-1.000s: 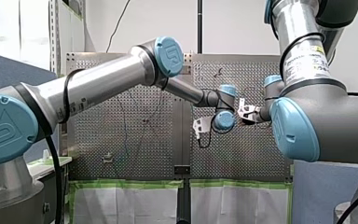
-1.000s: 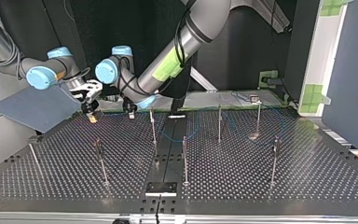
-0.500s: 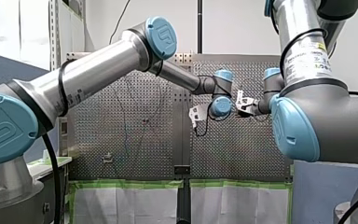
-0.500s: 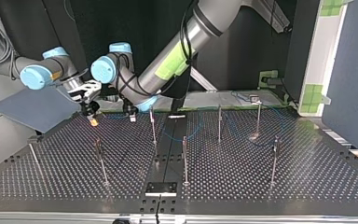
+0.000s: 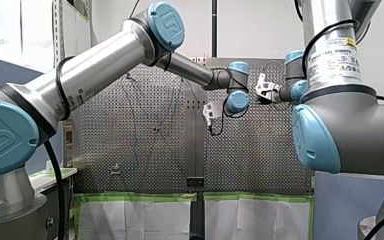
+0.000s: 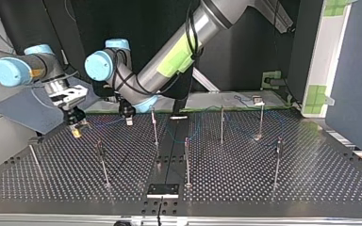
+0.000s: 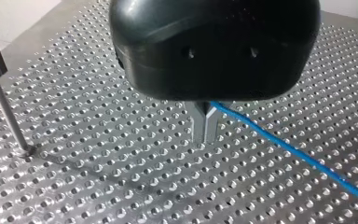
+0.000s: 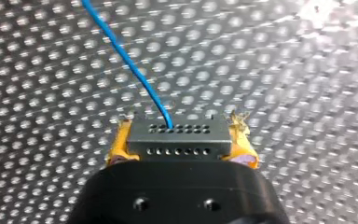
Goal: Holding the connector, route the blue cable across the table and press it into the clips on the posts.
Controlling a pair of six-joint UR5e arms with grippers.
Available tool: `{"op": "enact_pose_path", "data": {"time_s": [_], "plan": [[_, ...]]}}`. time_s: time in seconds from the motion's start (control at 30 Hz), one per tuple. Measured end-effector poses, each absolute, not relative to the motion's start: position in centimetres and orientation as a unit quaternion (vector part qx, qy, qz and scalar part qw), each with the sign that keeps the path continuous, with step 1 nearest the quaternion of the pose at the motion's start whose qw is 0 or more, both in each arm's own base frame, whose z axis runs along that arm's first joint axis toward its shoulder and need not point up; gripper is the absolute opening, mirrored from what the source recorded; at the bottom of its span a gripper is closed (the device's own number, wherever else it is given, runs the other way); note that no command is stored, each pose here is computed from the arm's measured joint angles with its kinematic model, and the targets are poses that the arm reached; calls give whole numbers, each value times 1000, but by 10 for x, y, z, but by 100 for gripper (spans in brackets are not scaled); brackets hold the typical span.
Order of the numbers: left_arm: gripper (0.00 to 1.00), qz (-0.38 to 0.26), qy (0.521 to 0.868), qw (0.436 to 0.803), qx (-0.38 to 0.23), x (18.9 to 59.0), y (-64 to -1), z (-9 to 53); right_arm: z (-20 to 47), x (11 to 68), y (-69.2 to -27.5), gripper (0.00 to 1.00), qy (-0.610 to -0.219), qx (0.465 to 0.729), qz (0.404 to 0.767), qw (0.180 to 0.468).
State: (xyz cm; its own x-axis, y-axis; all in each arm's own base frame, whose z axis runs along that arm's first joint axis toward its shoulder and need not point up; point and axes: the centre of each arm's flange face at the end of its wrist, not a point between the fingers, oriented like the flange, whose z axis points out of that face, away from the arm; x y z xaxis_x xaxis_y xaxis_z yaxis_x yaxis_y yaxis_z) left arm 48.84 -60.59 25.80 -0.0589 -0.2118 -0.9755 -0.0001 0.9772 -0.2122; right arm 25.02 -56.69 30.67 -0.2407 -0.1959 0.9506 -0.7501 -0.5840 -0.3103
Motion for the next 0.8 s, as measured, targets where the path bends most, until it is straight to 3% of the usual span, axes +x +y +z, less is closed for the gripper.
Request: {"op": "enact_pose_path", "data": {"time_s": [0.27, 0.8], "plan": [[0, -86, 717, 688, -72, 478, -611, 279, 349, 247, -554, 0, -406, 561, 691, 210], [0, -95, 699, 704, -81, 464, -610, 331, 381, 248, -542, 0, -393, 551, 703, 218]]}}
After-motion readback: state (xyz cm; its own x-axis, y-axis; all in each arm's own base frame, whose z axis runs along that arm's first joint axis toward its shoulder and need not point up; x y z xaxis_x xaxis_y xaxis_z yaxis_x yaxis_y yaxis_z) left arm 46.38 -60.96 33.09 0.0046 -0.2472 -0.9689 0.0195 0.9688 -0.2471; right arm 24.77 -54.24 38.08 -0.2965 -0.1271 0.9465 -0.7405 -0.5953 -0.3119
